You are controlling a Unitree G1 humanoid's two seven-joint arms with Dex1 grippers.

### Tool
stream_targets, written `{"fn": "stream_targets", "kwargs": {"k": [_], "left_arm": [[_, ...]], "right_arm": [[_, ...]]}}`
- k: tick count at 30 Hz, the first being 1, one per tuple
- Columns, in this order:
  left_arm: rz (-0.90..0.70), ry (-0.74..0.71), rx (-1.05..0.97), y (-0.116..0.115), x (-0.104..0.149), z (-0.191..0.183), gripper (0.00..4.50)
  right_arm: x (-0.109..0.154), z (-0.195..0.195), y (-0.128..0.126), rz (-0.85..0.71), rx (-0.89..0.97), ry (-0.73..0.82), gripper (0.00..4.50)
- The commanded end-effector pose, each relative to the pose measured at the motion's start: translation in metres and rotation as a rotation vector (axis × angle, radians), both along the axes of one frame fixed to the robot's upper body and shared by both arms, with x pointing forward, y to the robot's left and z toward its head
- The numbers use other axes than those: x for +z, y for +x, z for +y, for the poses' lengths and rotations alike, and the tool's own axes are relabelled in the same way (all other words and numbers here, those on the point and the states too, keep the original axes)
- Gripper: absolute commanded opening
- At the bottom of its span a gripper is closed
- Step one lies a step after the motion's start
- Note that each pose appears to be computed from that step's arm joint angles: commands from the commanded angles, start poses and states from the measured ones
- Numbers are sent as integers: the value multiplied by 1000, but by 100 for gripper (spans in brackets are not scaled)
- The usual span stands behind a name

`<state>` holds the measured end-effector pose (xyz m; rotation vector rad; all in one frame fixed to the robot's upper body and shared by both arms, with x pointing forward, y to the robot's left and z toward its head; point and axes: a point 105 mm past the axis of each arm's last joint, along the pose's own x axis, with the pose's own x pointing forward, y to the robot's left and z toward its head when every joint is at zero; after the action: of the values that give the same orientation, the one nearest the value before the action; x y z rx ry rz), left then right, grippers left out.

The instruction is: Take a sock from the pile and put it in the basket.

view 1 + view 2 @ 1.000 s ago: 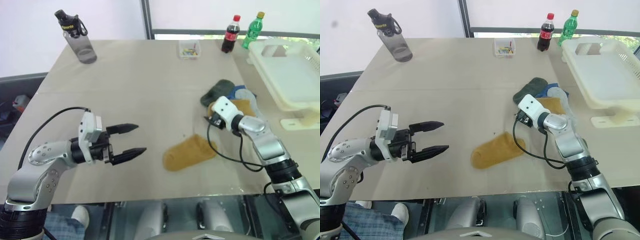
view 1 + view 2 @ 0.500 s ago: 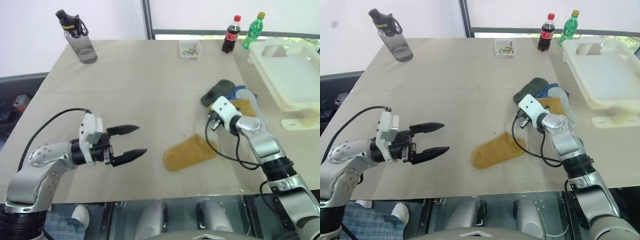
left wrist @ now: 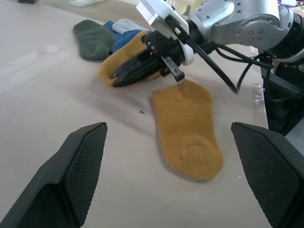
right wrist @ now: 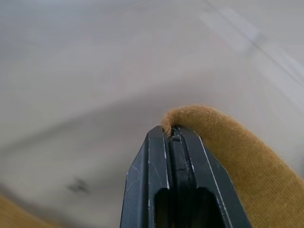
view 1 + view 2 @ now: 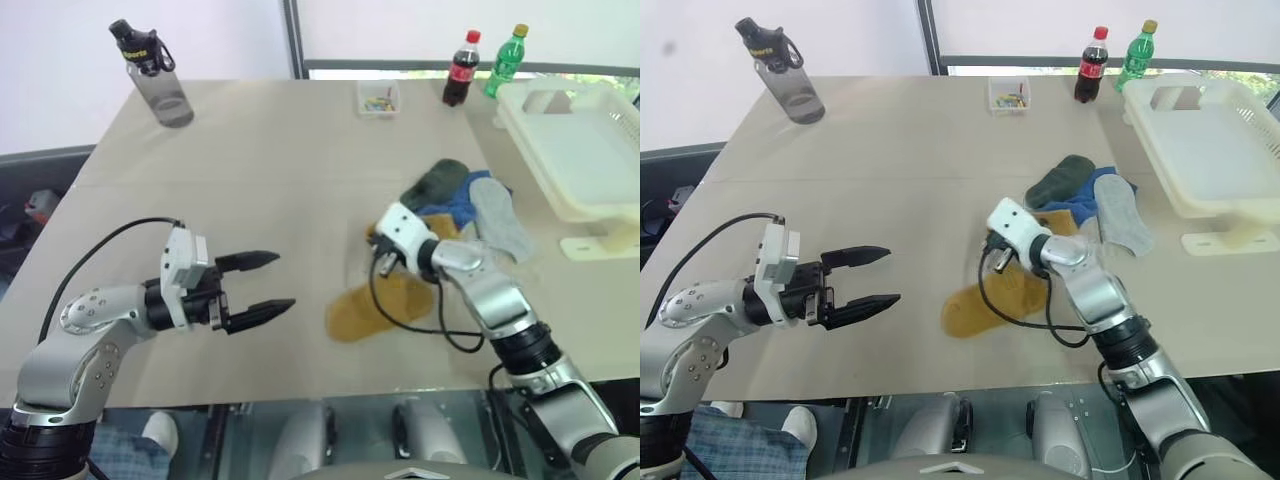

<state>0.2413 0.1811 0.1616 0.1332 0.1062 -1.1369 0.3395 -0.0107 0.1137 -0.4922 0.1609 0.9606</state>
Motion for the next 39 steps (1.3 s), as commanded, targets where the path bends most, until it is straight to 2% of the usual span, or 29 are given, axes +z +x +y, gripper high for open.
{"fn": "stream_targets", "kwargs": {"k": [1, 12, 13, 14, 19, 24, 27, 34, 39], "left_arm": [[-42, 4, -6, -4, 8, -1, 450], [-48, 6, 20, -7, 8, 2, 450], [-48, 6, 22, -7, 8, 2, 450], [-48, 7, 24, -7, 8, 2, 450], [-47, 8, 27, -8, 8, 3, 450], [-55, 19, 78, 2, 6, 4, 450], [-25, 83, 234, 24, -8, 14, 450], [17, 46, 292, 39, -21, 1, 450], [72, 49, 320, 51, -33, 1, 450]], "right_arm": [[16, 30, -9, -47, 105, 27, 2], [20, 79, -22, -16, 235, 88, 2], [21, 81, -23, -11, 242, 94, 63], [22, 83, -24, -9, 250, 101, 96], [32, 81, -22, -32, 223, 135, 332], [50, 51, -15, -46, 167, 164, 332], [55, 22, -9, -45, 101, 159, 332], [32, -42, 3, 101, -143, 129, 332], [20, -59, 2, 185, -231, 131, 332]]}}
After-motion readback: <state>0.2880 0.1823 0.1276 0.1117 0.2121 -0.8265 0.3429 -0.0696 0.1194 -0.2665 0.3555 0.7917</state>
